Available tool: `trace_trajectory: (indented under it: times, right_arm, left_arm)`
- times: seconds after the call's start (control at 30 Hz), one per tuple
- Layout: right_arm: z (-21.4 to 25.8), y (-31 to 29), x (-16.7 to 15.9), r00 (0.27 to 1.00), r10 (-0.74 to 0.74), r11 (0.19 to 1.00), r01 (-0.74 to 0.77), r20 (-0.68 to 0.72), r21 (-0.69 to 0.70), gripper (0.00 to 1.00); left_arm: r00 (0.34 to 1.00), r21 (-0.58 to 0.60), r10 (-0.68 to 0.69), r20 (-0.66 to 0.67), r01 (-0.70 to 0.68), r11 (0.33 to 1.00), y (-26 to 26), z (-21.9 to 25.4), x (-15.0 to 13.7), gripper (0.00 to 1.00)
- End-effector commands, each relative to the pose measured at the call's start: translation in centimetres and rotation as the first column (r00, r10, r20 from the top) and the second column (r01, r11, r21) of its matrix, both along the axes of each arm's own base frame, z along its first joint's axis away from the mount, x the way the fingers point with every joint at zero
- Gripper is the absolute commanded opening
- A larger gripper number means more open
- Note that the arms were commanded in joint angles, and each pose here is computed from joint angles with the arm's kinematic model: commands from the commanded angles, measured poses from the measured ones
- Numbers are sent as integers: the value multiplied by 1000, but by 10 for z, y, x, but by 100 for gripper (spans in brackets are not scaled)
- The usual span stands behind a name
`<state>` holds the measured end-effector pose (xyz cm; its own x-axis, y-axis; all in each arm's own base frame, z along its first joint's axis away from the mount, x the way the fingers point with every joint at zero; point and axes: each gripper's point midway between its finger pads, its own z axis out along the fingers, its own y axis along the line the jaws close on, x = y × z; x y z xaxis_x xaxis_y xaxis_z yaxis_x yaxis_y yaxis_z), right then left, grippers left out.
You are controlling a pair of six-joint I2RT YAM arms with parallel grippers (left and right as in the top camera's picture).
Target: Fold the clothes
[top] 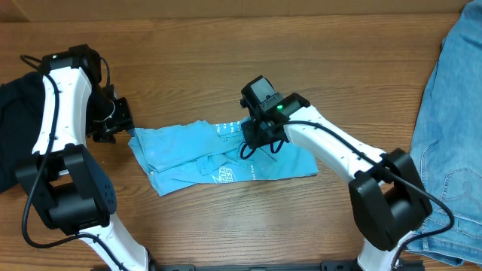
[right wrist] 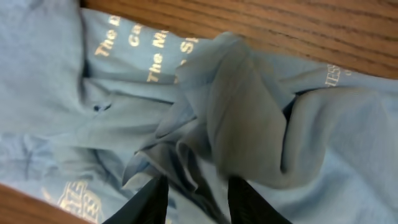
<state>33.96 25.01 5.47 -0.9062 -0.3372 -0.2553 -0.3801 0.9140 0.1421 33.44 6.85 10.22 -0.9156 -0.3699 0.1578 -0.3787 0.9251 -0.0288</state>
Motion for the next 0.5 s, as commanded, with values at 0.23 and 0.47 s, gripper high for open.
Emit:
trace_trajectory:
  times: [0.23,0.47]
  right_arm:
    - [-24,14,18,999,22,999,-23,32,40,8]
    - [-22,29,-2,995,88,988,-80,-55,134,12]
  left_arm:
    - [999,-5,-19,34,19,1000,-5,10,1,50]
    - [999,-7,-20,29,20,1000,-5,11,-1,50]
